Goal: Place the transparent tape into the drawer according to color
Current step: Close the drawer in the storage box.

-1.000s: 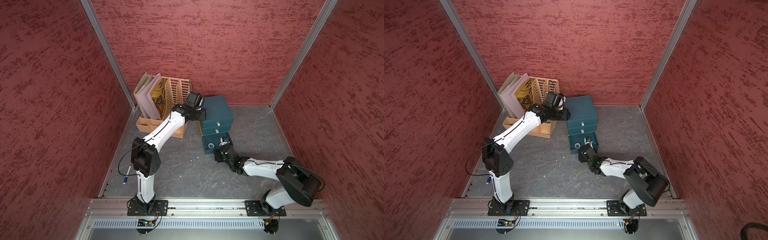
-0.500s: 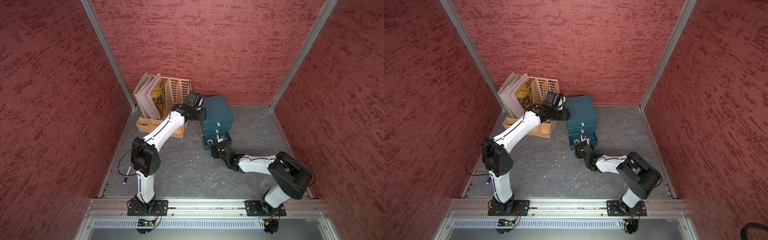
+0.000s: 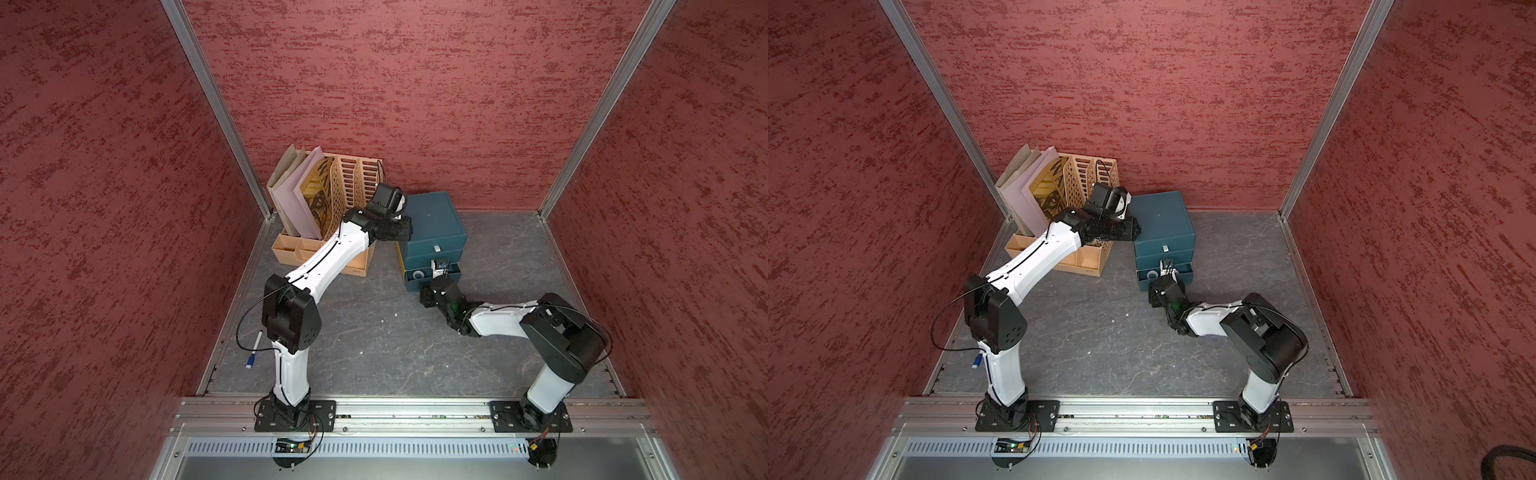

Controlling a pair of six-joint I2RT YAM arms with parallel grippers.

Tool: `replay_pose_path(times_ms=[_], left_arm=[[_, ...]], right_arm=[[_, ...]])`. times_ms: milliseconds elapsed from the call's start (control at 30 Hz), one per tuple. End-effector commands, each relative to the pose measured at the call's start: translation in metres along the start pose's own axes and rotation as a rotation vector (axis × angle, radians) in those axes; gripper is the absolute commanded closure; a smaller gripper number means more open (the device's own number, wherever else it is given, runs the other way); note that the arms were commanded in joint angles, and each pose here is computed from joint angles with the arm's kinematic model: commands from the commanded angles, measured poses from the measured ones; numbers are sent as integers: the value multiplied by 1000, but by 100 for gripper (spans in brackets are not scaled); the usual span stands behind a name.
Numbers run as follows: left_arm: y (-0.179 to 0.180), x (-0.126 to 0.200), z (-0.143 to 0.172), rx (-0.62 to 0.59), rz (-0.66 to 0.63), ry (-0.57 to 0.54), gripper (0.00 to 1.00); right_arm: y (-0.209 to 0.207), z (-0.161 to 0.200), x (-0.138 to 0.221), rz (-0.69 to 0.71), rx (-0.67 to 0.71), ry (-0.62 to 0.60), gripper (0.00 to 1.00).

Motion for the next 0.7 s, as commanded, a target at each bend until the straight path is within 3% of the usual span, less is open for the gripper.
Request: replay_pose_path(times_ms=[0, 667], left_arm=[[5, -13, 10, -9, -1, 57, 54], [3, -16, 12, -3, 14, 66, 54]], right_arm=[[8, -17, -8, -30, -6, -57, 31], [4, -29, -33, -32, 16, -74, 31]])
Point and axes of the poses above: each gripper's point midway between its finger pads, its own x axis back along the fingers, its own y axis along the line the jaws close on, z = x × y, the point moved 4 cm from there along x, back along the fingers, and after that the axes turned 15 degrees about -x, right-handed, at the moved point
